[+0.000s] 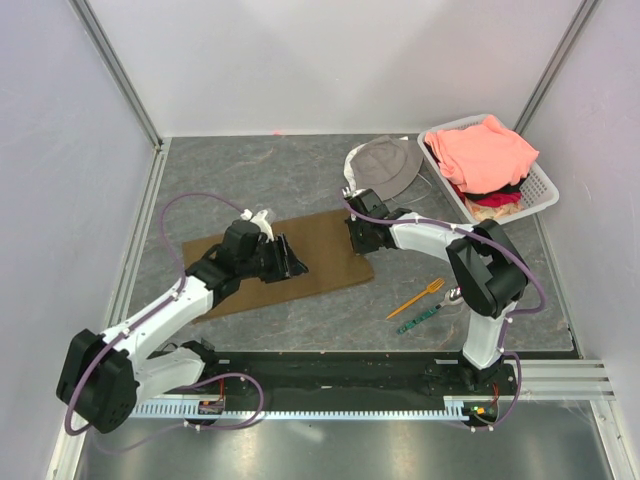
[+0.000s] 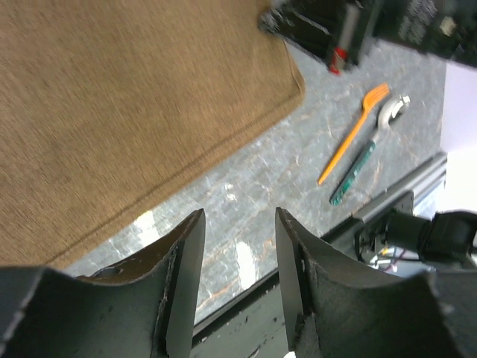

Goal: Fold the napkin into a case and place the utensils inside
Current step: Pick up the rectangle-folded napkin from the center of the board.

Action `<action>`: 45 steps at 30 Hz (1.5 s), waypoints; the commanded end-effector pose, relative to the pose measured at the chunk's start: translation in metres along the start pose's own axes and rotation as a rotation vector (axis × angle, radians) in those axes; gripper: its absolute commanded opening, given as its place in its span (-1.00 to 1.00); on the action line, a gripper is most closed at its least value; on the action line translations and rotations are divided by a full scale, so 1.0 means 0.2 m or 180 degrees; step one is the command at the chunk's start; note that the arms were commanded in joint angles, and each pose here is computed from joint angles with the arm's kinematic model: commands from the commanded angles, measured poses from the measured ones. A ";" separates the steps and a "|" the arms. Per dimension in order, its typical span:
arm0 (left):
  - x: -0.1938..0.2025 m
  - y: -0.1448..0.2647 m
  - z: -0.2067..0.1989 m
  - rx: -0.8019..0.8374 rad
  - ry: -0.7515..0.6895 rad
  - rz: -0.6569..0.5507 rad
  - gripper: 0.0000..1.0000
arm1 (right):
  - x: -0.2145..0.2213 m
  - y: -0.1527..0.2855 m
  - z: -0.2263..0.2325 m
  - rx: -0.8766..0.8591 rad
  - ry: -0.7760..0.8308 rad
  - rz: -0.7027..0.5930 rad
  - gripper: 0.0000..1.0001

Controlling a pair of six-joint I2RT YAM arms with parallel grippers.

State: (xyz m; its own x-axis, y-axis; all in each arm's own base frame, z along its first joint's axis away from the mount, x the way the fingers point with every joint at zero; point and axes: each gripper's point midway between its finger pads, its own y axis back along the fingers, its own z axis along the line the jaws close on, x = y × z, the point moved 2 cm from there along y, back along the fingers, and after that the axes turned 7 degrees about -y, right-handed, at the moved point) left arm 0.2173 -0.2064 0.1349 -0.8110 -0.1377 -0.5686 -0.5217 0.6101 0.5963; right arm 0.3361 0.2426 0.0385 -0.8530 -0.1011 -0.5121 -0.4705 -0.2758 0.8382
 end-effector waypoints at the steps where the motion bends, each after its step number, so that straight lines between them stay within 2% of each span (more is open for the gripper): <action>1: -0.14 -0.03 0.02 -0.0144 0.0178 -0.0154 -0.02 | -0.16 0.14 0.10 -0.0229 0.0052 -0.0257 -1.00; 13: -0.25 -0.10 0.22 -0.0394 0.0371 -0.0074 -0.07 | -0.26 0.28 0.00 -0.0097 -0.0040 -0.0410 -1.00; 25: -0.17 -0.20 0.30 -0.0463 0.0425 0.0159 -0.10 | -0.24 0.43 -0.17 0.0112 -0.0269 -0.0569 -1.00; 36: -0.14 -0.27 0.28 -0.0281 0.0541 0.0221 -0.13 | -0.22 0.61 -0.36 0.0472 -0.0404 -0.0751 -1.00; 45: -0.14 -0.18 0.34 -0.0375 0.0633 0.0072 -0.13 | -0.27 0.68 -0.29 0.0381 -0.0232 -0.0835 -1.00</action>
State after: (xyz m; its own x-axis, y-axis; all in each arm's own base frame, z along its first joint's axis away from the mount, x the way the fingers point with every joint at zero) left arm 0.2773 -0.1815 0.0803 -0.8815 -0.2388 -0.4074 -0.4705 0.5172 0.7150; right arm 0.3284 0.1474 0.1473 -0.7500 0.0545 -0.6591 -0.6585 -0.1541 0.7366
